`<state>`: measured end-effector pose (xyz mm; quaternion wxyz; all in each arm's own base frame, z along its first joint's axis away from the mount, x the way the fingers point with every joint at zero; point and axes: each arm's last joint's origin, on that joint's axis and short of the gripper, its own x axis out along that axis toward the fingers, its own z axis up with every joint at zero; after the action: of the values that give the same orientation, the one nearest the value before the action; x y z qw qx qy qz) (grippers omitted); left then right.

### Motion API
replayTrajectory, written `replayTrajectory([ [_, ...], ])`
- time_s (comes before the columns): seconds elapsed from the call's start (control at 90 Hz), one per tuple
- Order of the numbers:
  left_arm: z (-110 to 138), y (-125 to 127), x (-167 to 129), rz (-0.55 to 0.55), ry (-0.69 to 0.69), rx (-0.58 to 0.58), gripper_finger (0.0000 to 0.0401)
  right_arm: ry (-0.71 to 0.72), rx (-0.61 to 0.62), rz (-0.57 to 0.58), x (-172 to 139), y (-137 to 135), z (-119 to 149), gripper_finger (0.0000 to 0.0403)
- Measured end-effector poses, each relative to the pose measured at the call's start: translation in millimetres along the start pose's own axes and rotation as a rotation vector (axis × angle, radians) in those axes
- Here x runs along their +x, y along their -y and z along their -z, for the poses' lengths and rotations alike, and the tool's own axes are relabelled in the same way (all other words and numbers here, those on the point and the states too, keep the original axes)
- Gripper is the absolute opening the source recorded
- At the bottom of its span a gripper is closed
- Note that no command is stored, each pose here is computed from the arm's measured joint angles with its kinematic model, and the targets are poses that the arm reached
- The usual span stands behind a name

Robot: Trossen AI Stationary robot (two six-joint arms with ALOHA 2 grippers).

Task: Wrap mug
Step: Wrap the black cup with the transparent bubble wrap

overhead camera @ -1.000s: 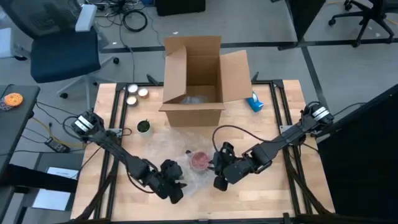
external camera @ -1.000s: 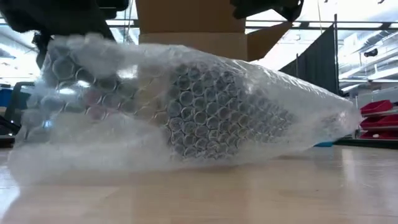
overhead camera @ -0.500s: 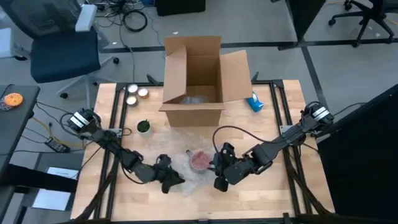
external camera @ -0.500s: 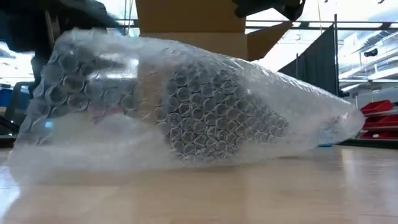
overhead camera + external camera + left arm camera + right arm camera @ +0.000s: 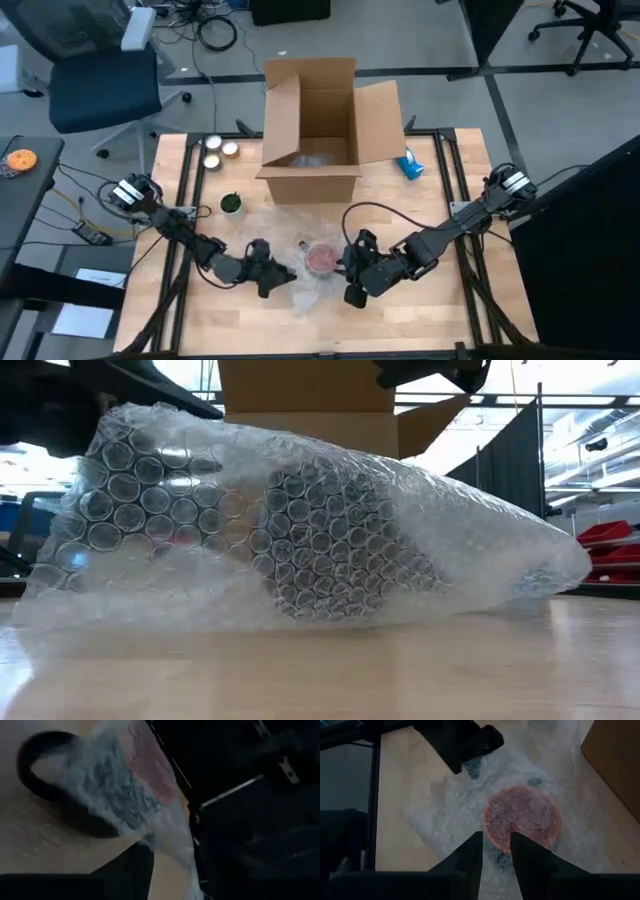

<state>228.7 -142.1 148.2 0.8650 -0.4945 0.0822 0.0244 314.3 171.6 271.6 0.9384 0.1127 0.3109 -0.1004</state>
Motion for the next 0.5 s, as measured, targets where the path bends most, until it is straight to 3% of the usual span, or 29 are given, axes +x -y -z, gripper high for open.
replayTrajectory([
  [0.244,-4.6,-4.1,3.2,-0.027,0.013,0.066,0.0131,-0.002,-0.002,0.002,0.0,0.2,0.3,0.0077],
  [0.333,-4.8,-3.5,3.3,-0.023,0.015,0.100,0.0095,-0.002,-0.002,0.002,0.0,0.2,0.2,0.0077],
  [0.433,-5.1,-1.3,4.5,-0.020,0.019,0.147,0.0025,-0.003,-0.002,0.002,0.0,0.2,0.3,0.0077],
  [0.5,-5.8,2.1,6.2,-0.016,0.032,0.158,0.0009,-0.004,-0.005,-0.001,-0.7,-0.9,1.1,0.0077],
])
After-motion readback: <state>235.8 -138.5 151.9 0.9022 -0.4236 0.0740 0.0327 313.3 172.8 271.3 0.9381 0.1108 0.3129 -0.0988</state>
